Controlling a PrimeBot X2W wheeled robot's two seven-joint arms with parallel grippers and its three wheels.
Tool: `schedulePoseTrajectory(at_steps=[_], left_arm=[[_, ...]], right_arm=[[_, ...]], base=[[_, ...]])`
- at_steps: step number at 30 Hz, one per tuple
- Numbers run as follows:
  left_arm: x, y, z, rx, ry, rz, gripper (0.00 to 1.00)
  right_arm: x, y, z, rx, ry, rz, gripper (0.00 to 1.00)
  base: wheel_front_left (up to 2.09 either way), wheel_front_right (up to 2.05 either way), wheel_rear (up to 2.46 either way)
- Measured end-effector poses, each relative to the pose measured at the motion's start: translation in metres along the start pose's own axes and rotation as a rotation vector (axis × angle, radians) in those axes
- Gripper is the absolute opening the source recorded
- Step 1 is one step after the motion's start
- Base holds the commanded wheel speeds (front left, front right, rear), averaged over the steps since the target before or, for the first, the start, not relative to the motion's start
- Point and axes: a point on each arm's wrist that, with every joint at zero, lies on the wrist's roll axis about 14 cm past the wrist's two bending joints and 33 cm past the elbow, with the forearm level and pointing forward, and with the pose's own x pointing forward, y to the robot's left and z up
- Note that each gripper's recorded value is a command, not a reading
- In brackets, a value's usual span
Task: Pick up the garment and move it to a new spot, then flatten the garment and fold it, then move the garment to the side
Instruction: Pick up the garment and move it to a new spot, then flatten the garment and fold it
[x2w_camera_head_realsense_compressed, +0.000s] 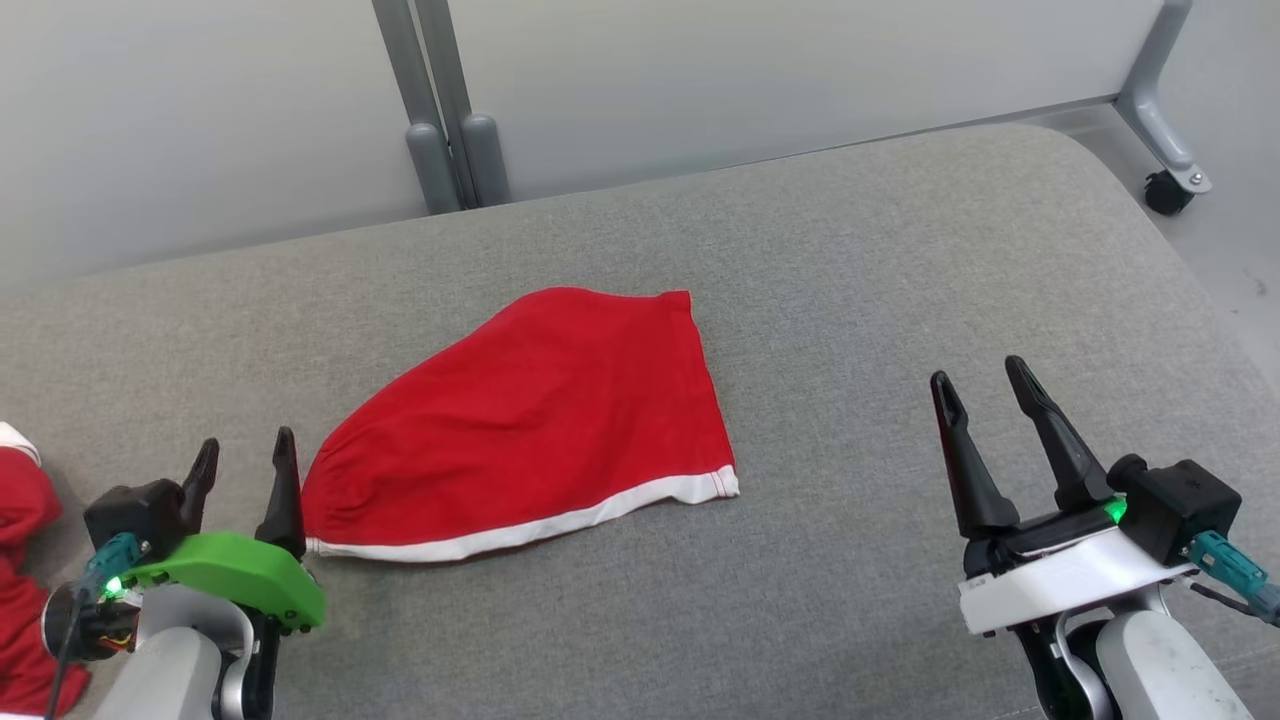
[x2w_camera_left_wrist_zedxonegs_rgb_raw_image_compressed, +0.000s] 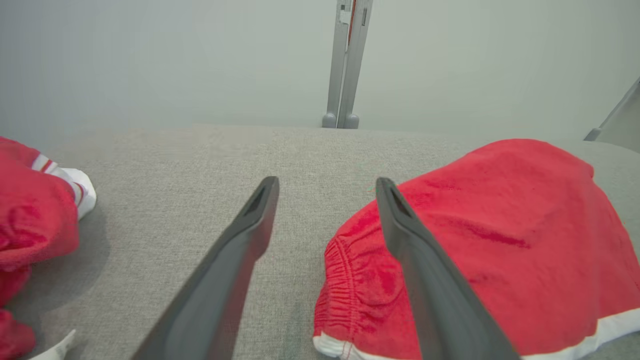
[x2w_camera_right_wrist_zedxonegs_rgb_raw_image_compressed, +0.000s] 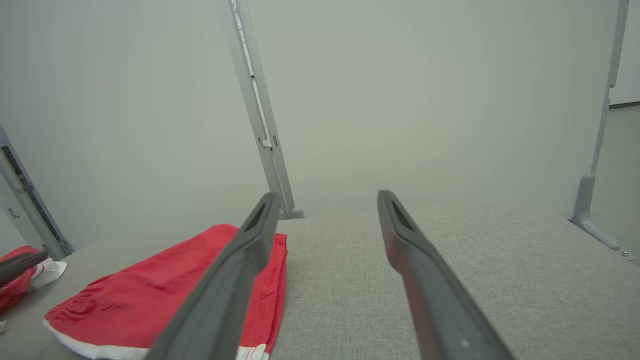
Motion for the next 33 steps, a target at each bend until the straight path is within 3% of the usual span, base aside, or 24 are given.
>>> schedulePoseTrajectory(at_steps=[8,19,33], left_arm=[[-0.031,-0.016,0.031,0.099,-0.148,-0.005,1.0],[-0.059,-0.038,-0.002,0.099,-0.094,-0.02,1.0],[-0.058,-0.039,0.005,0.139,-0.122,-0.026,1.0]], right_arm=[[-0.012,-0.004,-0.003,-0.036,0.016,-0.012,1.0],[-0.023,-0.007,-0.016,-0.057,0.059,-0.038,1.0],[-0.023,-0.006,-0.017,-0.065,0.064,-0.025,1.0]], base=[[0.0,0.0,0.0],[0.0,0.0,0.0],[0.0,0.0,0.0]])
